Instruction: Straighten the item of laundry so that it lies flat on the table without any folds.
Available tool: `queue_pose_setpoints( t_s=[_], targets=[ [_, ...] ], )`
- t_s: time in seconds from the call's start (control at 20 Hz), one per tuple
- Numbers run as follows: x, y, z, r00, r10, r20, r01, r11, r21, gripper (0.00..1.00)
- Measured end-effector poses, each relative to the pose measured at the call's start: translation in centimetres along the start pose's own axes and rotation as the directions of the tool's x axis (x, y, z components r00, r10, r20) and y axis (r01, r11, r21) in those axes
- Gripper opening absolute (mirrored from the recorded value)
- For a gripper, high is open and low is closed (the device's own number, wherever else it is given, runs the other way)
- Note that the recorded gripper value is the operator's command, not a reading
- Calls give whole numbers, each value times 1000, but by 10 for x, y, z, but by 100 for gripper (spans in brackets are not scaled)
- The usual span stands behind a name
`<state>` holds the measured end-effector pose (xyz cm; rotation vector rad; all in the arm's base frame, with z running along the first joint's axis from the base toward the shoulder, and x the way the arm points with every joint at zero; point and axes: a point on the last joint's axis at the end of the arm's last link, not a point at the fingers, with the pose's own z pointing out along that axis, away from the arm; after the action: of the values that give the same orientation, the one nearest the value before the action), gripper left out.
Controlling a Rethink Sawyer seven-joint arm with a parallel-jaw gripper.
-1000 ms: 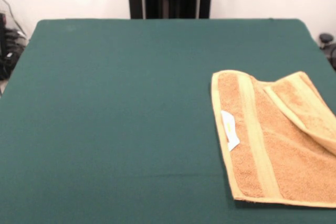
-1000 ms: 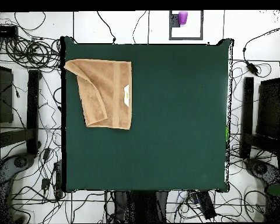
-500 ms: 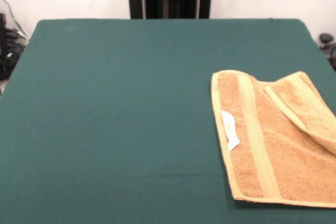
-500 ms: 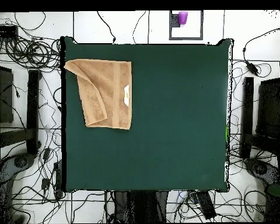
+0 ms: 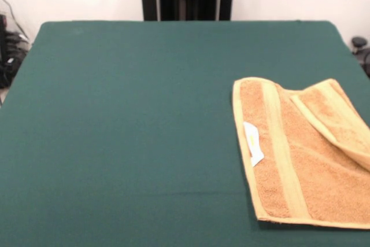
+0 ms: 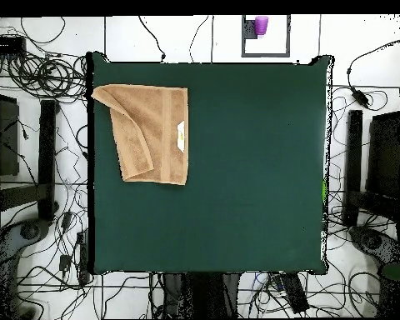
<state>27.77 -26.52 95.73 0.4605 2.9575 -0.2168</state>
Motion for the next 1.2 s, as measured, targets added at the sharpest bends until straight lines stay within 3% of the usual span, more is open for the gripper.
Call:
queue_pose_setpoints(
  t_s=[0.7,0.9,1.2],
  targets=[
    [-43,-97,37,998,58,-16,-59,993,-106,100],
    [-52,-108,44,998,59,-14,-60,989,-133,100],
    [-66,-101,51,1000,25,-16,-27,988,-154,100]
  ],
)
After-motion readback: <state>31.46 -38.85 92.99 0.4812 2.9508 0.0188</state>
